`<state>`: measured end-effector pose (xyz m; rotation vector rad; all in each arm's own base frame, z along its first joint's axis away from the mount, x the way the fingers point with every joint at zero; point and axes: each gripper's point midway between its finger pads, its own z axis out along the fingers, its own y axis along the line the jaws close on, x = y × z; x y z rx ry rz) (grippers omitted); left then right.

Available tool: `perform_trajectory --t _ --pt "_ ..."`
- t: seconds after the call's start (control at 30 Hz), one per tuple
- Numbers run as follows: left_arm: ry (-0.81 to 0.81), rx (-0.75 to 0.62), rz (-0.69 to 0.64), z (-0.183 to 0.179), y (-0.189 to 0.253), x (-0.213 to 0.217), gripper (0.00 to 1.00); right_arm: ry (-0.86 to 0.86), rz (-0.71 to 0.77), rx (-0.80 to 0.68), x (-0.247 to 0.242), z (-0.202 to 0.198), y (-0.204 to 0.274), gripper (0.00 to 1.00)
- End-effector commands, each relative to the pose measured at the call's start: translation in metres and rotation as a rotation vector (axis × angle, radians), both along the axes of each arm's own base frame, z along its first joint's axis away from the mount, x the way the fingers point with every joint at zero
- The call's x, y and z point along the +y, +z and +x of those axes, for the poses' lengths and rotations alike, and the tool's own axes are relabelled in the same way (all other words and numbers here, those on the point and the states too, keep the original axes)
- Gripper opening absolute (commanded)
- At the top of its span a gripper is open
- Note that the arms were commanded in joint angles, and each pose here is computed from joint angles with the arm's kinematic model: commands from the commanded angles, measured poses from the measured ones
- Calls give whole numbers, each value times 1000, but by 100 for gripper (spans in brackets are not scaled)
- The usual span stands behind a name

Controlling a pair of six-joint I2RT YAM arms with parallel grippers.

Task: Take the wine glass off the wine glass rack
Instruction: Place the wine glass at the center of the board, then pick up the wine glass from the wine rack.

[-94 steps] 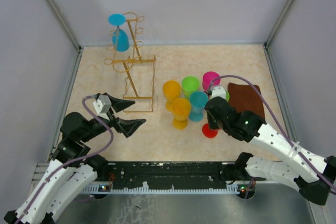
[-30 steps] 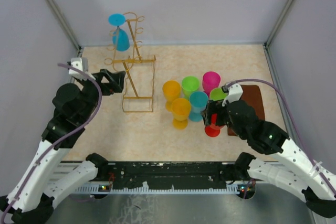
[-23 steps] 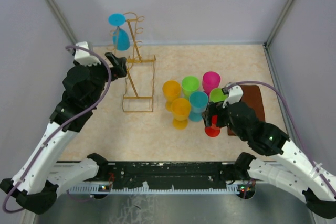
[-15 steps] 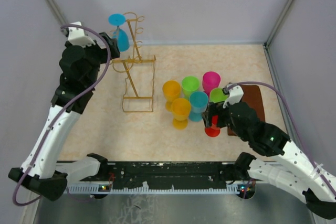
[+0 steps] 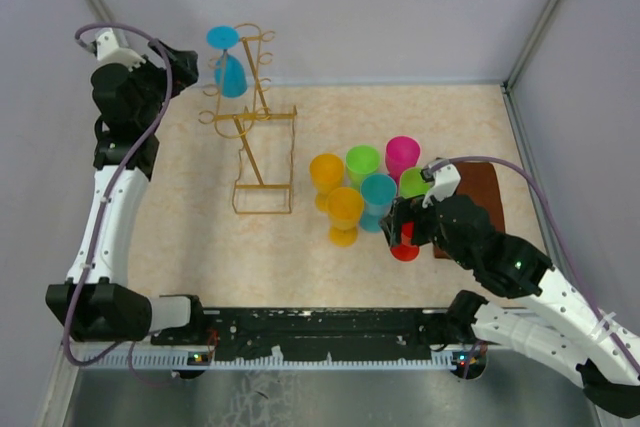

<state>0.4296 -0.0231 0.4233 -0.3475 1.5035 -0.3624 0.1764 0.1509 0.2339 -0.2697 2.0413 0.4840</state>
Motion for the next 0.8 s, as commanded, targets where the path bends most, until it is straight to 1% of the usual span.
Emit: perform_trajectory --t 0.0,0.2,0.37,0.57,0.77 --pt "-72 -100 -146 14 15 -6 95 19 68 -44 7 0 23 94" --pt "-42 -122 -216 46 13 4 91 17 68 -38 6 -1 23 95" --pt "-73 -74 -262 80 -6 -2 88 15 75 -32 5 -3 25 95" --pt "-107 -60 -285 105 -9 -6 87 15 86 -25 2 -6 25 95" --pt "-141 -28 -312 121 -18 -12 83 12 102 -38 0 -8 30 97"
